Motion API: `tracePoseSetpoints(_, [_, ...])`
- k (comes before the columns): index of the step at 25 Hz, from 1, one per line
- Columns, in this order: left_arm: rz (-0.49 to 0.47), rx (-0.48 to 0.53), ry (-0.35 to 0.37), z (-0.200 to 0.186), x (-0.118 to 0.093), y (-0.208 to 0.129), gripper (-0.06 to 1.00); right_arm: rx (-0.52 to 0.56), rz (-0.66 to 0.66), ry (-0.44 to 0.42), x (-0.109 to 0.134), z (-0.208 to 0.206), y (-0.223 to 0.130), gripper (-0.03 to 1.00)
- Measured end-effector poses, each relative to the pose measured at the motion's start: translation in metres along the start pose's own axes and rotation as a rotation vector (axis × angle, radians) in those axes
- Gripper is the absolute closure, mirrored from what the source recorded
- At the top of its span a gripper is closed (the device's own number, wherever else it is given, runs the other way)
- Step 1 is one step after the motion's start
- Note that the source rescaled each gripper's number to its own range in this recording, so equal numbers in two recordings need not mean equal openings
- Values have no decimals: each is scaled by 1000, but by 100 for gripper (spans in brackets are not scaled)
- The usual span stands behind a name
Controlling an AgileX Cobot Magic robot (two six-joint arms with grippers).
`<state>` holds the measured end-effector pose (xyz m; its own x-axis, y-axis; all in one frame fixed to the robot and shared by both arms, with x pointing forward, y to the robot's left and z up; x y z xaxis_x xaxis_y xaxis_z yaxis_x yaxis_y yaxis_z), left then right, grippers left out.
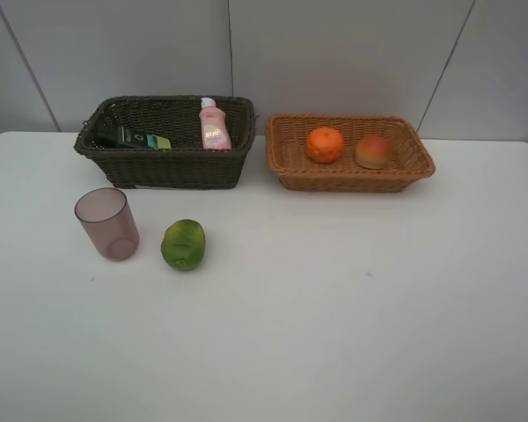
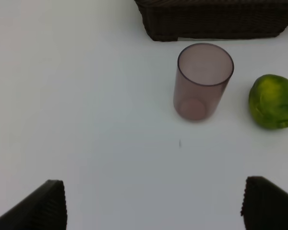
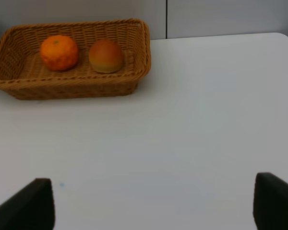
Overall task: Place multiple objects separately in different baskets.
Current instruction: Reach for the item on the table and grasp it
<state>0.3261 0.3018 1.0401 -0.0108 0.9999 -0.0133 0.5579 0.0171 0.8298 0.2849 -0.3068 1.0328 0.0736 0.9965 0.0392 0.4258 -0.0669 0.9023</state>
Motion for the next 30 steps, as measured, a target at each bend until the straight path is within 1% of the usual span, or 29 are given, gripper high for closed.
tracePoseSetpoints(2, [-9,41,-11,13,-2,18,-1,0,0,0,0,0,0,14])
tracePoseSetpoints(4, [-8,117,-13,31,-3,31,-1,0,0,0,0,0,0,14])
tracePoseSetpoints(5, [19,192,-15,50,-4,40,-1,0,0,0,0,0,0,14])
tracePoseSetpoints(6, [37,234,-19,60,-4,43,-1,0,0,0,0,0,0,14])
tracePoseSetpoints(8, [69,316,-38,81,-9,46,-1,0,0,0,0,0,0,14])
tracePoseSetpoints(11, [145,405,-74,109,-22,48,-1,0,0,0,0,0,0,14])
tracePoseSetpoints(13, [200,442,-91,127,-32,48,-1,0,0,0,0,0,0,14])
tracePoseSetpoints(15, [229,477,-91,147,-41,49,-1,0,0,0,0,0,0,14])
tracePoseSetpoints(20, [203,536,-69,191,-59,58,-1,0,0,0,0,0,0,14])
tracePoseSetpoints(22, [219,557,-77,209,-70,61,-1,0,0,0,0,0,0,14])
tracePoseSetpoints(25, [264,581,-111,231,-95,59,-1,0,0,0,0,0,0,14])
tracePoseSetpoints(28, [316,618,-142,251,-119,48,-1,0,0,0,0,0,0,14])
tracePoseSetpoints(30, [340,653,-150,264,-128,36,-1,0,0,0,0,0,0,14])
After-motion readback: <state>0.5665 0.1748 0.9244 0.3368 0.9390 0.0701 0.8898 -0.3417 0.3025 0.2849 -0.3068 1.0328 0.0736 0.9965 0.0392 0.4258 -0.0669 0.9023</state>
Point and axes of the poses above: a point on each arm's last joint axis where the gripper is mounted, z pointing out along that axis toward the gripper, x along the wrist's bending axis when the last joint is at zero, y = z × x, the point moved 6 cm from there along z, pointing out along that axis toward the gripper, and after that the axes turned 1 degree about z, right-handed, at the moved point
